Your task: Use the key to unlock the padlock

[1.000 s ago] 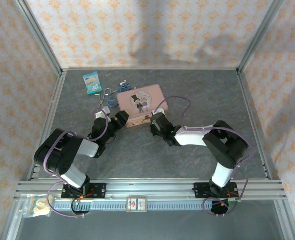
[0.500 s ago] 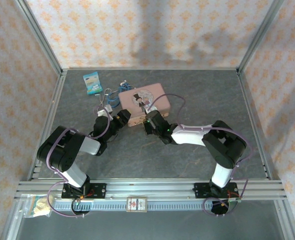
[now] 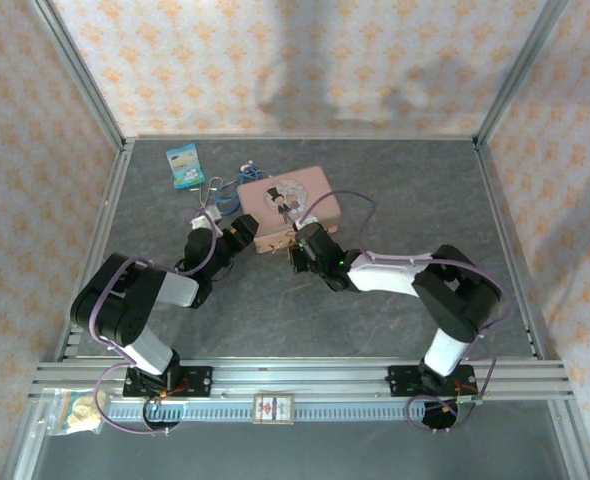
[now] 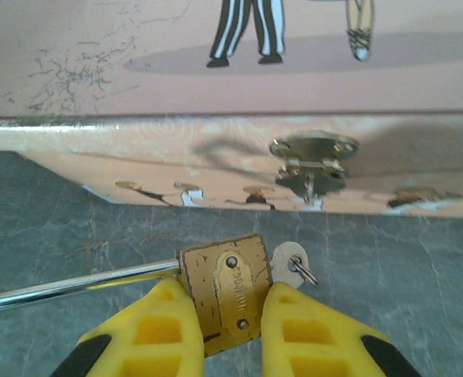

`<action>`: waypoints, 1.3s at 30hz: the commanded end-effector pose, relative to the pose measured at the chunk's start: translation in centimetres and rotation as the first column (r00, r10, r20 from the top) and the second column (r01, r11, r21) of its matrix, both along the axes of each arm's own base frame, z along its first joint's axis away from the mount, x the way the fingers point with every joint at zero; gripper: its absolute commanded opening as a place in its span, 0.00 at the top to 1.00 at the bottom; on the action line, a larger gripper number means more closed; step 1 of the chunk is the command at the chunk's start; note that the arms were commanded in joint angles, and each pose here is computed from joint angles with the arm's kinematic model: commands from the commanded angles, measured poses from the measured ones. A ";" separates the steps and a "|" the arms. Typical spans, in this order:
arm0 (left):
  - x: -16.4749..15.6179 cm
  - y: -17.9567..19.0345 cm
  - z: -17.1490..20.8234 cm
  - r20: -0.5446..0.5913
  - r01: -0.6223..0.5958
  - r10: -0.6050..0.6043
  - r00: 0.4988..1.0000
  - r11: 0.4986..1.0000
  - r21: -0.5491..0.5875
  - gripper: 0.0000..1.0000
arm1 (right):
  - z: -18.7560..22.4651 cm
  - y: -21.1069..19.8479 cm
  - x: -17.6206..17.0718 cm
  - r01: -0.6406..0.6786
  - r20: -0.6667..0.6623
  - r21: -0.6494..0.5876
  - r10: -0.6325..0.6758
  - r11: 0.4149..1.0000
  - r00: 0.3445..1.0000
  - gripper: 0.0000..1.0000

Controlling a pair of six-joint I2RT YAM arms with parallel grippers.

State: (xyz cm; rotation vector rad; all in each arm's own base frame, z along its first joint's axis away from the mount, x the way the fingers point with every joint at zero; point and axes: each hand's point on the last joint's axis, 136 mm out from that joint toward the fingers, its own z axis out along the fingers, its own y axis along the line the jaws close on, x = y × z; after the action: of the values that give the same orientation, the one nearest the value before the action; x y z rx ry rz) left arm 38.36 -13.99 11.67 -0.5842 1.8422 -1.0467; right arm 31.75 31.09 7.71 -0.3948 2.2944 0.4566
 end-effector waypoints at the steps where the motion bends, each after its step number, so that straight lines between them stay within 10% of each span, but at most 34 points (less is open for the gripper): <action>1: 0.8 1.6 2.9 0.071 -0.052 0.046 0.996 0.995 0.082 0.27 | 1.2 -1.6 -0.7 0.050 -0.016 0.044 -0.049 0.998 0.999 0.87; 11: -2.0 8.3 4.6 0.099 -0.286 0.268 0.958 0.890 0.355 0.17 | -1.8 -10.8 -3.0 0.302 -0.146 -0.074 -0.309 0.951 0.940 0.87; 24: -6.3 11.7 3.2 0.094 -0.423 0.415 0.905 0.854 0.302 0.14 | -4.6 -14.6 -5.2 0.388 -0.221 -0.159 -0.415 0.908 0.882 0.82; 39: -6.6 13.5 5.0 0.138 -0.488 0.472 0.871 0.792 0.368 0.09 | 2.5 -15.2 0.7 0.427 -0.050 -0.037 -0.428 0.904 0.902 0.30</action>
State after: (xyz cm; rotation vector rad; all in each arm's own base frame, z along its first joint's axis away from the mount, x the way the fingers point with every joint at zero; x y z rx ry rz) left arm 31.65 -1.59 15.14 -0.7345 1.7042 -0.4078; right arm 29.57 17.10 6.48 0.1075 2.4778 0.2531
